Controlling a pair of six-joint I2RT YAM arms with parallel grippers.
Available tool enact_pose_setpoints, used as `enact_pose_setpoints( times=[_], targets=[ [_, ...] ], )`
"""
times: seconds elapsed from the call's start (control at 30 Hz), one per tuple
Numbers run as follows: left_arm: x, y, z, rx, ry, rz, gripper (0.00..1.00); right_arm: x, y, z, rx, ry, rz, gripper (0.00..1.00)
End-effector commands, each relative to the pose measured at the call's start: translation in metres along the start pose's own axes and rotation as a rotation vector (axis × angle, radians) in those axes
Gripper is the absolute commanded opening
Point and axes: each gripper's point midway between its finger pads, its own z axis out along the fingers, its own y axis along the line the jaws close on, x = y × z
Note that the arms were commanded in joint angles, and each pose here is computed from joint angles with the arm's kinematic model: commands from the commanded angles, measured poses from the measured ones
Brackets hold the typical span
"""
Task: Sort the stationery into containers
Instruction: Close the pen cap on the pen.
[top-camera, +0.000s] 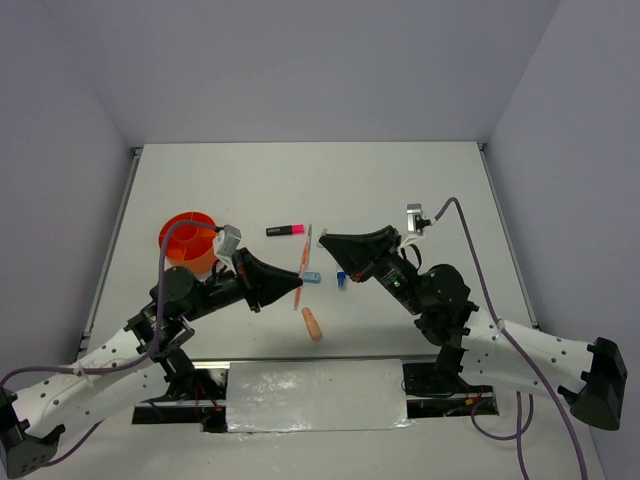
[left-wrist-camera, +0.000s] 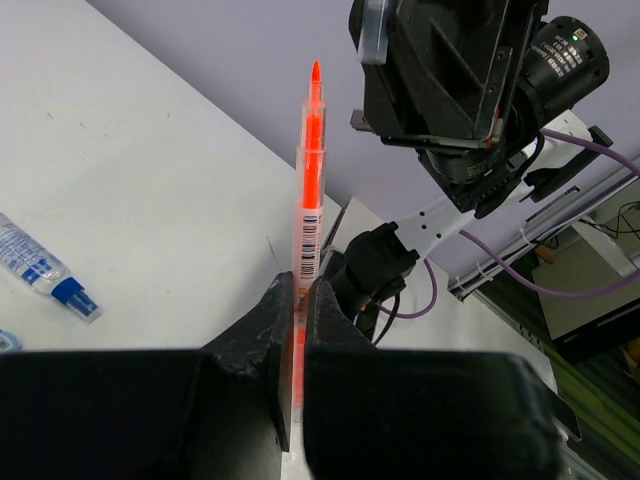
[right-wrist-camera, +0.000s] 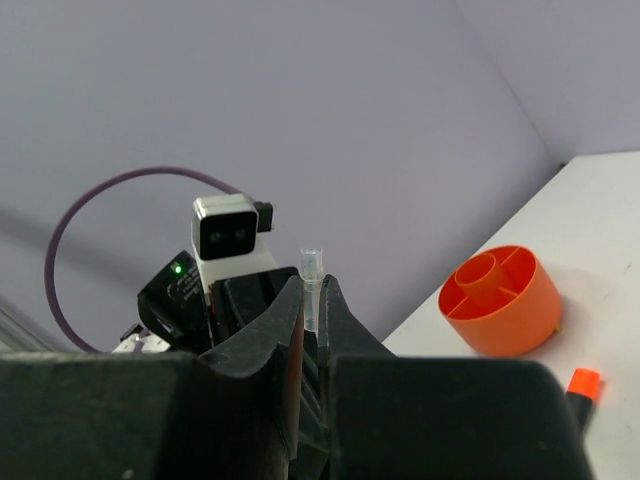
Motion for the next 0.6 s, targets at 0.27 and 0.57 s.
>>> enact_pose_setpoints(
  times=[0.27, 0.57],
  targets=[
    [-0.006, -0.014, -0.002, 0.064, -0.030, 0.000, 0.00, -0.026, 0.026, 0.027, -0.056, -0.071, -0.067, 0.00],
    [-0.008, -0.011, -0.005, 0.044, -0.035, 0.012, 0.00, -0.013, 0.022, 0.031, -0.056, -0.034, -0.061, 0.00]
  ],
)
